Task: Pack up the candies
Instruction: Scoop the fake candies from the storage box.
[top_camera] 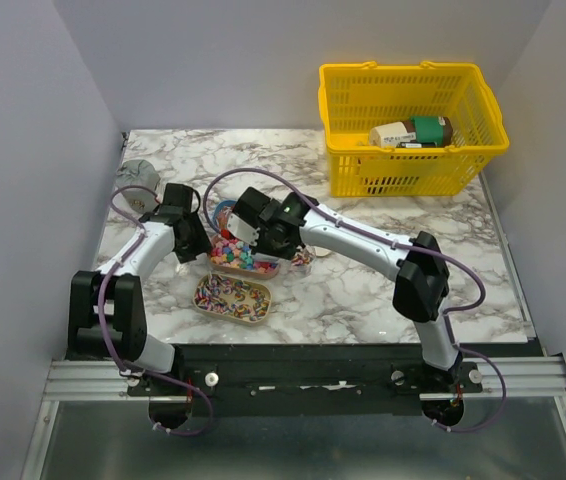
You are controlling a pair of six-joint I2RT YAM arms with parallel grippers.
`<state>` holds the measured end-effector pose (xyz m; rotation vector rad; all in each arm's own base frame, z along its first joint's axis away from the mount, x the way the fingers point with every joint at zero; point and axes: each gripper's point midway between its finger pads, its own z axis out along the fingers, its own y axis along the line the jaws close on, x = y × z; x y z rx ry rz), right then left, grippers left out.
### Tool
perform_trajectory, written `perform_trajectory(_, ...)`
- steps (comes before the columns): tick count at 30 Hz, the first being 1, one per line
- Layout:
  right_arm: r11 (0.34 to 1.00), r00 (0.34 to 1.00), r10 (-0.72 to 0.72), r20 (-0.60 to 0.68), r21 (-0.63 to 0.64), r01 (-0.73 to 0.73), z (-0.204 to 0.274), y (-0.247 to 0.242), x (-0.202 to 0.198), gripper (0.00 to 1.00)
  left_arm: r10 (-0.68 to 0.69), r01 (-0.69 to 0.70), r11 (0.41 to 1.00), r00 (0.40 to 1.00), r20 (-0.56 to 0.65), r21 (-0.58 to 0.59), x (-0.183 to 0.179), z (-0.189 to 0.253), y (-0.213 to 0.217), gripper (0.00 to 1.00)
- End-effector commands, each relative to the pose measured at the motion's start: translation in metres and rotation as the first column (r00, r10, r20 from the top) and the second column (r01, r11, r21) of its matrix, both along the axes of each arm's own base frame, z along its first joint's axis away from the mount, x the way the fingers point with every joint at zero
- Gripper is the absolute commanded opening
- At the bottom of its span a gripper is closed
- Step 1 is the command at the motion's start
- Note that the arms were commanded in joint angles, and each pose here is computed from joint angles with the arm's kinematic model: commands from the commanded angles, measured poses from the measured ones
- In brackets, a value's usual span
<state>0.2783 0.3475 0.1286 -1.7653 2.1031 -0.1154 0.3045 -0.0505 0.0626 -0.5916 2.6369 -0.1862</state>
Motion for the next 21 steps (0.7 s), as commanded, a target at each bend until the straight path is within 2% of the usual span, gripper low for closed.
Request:
perform_trajectory(1,0.996,1.0,0.025,-0.004,-0.082,-0.025,-0.016,-0.005,-0.004,0.01,-0.022,0.022,1.0,0.999,-0.024,0.003,0.007,-0.003,-0.002,0.5)
perform_trajectory(10,0.997,0.999,0.031,0.028,-0.066,-0.03,-0.017,0.005,0.005,0.01,-0.075,0.074,0.997,0.997,-0.025,-0.037,0.007,-0.007,-0.018,0.45)
perform_trajectory(21,0.998,0.999,0.051,0.002,-0.048,-0.051,-0.035,0.021,0.009,0.01,-0.112,0.11,0.993,0.993,-0.043,-0.038,-0.001,-0.013,-0.029,0.25)
